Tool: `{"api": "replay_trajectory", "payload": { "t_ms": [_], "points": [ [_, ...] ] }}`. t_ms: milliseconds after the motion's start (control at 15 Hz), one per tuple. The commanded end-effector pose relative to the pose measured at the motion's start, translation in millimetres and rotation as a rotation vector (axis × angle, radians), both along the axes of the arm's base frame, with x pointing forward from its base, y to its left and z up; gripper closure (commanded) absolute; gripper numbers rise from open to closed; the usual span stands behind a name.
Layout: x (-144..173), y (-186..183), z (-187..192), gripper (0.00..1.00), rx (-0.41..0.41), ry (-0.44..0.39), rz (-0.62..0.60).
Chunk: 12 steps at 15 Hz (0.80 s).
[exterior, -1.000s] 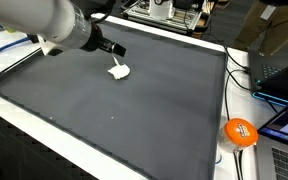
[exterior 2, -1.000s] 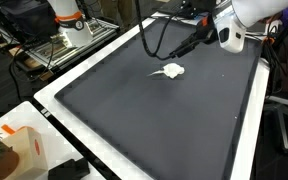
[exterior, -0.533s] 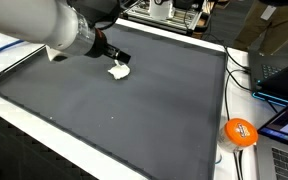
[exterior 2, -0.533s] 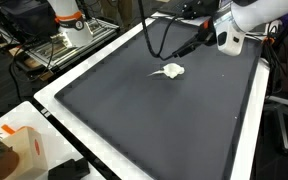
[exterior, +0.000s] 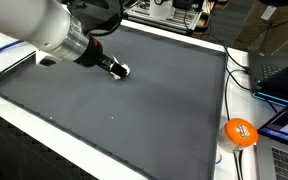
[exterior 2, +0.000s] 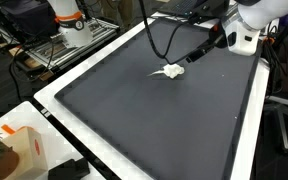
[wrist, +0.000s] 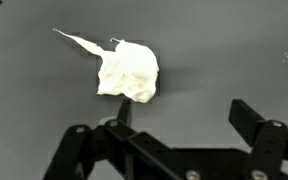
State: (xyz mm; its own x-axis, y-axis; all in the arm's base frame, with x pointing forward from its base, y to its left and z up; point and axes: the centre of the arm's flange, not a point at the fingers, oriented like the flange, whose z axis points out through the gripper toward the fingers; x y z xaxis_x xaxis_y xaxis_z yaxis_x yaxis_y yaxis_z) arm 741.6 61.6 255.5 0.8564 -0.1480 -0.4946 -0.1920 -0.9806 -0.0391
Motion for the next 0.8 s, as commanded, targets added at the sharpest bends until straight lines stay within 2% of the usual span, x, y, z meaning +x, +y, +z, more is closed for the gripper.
{"api": "replay_trajectory", "payload": {
  "t_ms": [0,333,733],
  "points": [
    [46.0,3.7,-3.1,0.00,0.023,-0.046,-0.026],
    [50.9,5.2,-10.1,0.00,0.022,-0.083,-0.030],
    [47.5,3.6,-28.5,0.00,-0.001,-0.032,-0.022]
  ]
}}
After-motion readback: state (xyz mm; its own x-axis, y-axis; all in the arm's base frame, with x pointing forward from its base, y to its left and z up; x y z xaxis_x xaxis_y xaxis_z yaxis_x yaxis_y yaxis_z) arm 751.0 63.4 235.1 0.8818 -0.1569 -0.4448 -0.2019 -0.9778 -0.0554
